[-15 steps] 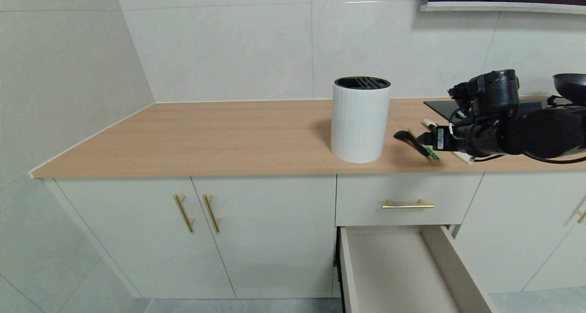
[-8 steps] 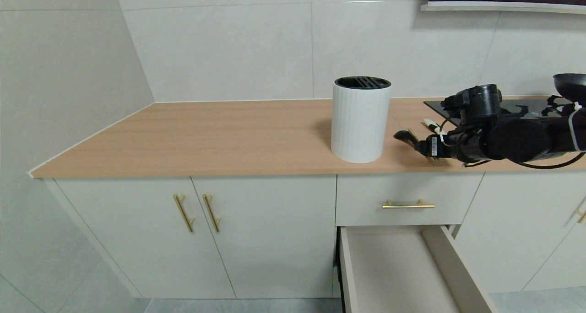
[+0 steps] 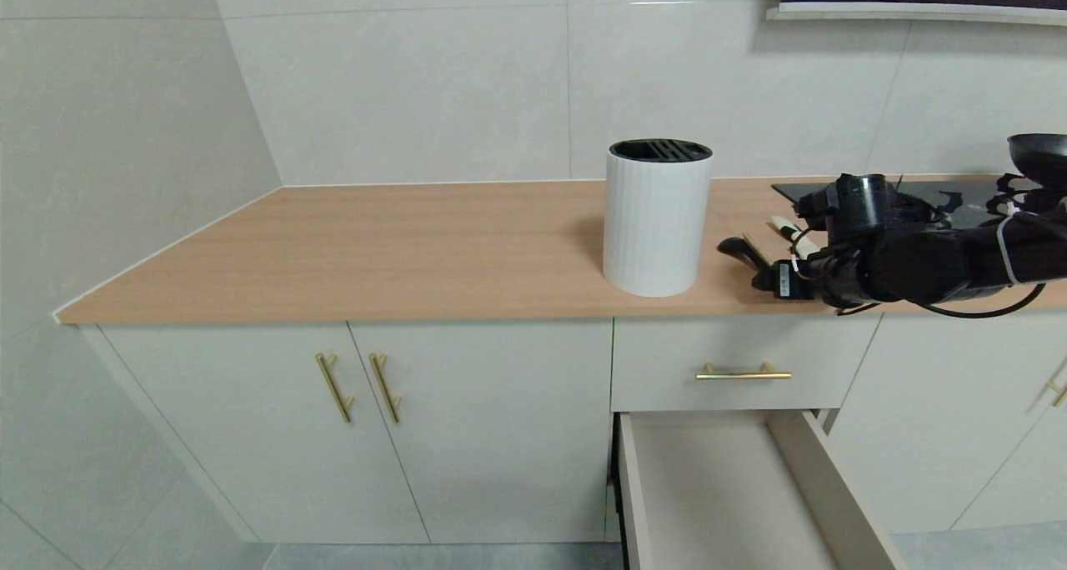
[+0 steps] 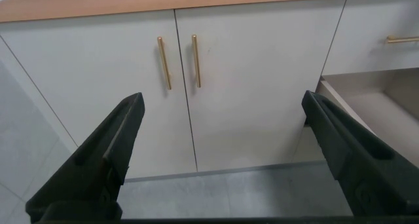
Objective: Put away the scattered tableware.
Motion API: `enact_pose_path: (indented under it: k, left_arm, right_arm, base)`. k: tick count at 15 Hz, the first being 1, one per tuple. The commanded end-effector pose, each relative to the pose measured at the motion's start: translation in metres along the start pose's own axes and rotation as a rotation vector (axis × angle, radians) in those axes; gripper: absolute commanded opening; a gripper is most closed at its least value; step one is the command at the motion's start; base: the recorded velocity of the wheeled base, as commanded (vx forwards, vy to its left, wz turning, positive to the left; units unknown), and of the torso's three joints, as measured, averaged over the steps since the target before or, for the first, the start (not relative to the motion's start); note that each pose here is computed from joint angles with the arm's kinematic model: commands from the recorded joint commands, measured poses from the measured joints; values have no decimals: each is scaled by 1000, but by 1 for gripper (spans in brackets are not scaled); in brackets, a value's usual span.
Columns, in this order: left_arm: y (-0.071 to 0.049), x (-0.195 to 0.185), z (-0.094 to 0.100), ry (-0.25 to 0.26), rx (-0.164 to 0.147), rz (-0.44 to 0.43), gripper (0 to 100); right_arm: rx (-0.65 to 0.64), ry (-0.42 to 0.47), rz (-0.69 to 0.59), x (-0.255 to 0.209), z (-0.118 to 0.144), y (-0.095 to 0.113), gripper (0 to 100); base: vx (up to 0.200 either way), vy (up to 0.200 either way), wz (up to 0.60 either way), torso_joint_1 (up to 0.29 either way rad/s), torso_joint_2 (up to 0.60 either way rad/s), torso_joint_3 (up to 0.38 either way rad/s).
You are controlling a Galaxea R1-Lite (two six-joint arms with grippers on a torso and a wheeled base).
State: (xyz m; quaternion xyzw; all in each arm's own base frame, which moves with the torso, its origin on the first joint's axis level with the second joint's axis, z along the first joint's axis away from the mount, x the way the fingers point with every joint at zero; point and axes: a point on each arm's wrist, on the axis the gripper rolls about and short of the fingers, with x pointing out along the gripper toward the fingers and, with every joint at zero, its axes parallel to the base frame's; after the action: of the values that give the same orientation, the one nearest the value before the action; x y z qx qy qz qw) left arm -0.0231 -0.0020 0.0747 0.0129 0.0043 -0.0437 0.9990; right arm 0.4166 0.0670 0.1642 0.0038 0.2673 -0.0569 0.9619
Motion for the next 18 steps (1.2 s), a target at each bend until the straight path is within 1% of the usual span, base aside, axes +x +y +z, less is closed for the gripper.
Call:
enact_pose_path:
  k: [1,2,12,17,18]
  left_arm:
    - [0,0,0,1,0,0,100]
    - [0,0,0,1,0,0,100]
    - [0,0,0,1,0,0,100]
    - [0,0,0,1,0,0,100]
    - [0,0,0,1,0,0,100]
  right_arm:
    - [-1,4,0,1,-1,0,100]
    - [-1,4,0,1,-1,0,0]
    - [3,-10,2,-4,3,-1,0]
    - [21,-49,13,-34,12,-4,0]
    - [21,-52,14,-52,11,-9,0]
  base:
    - [0,0,0,0,0,0]
    - [0,0,0,0,0,0]
    - [0,0,0,0,0,0]
    - [0,0,0,0,0,0]
    - [0,0,0,0,0,0]
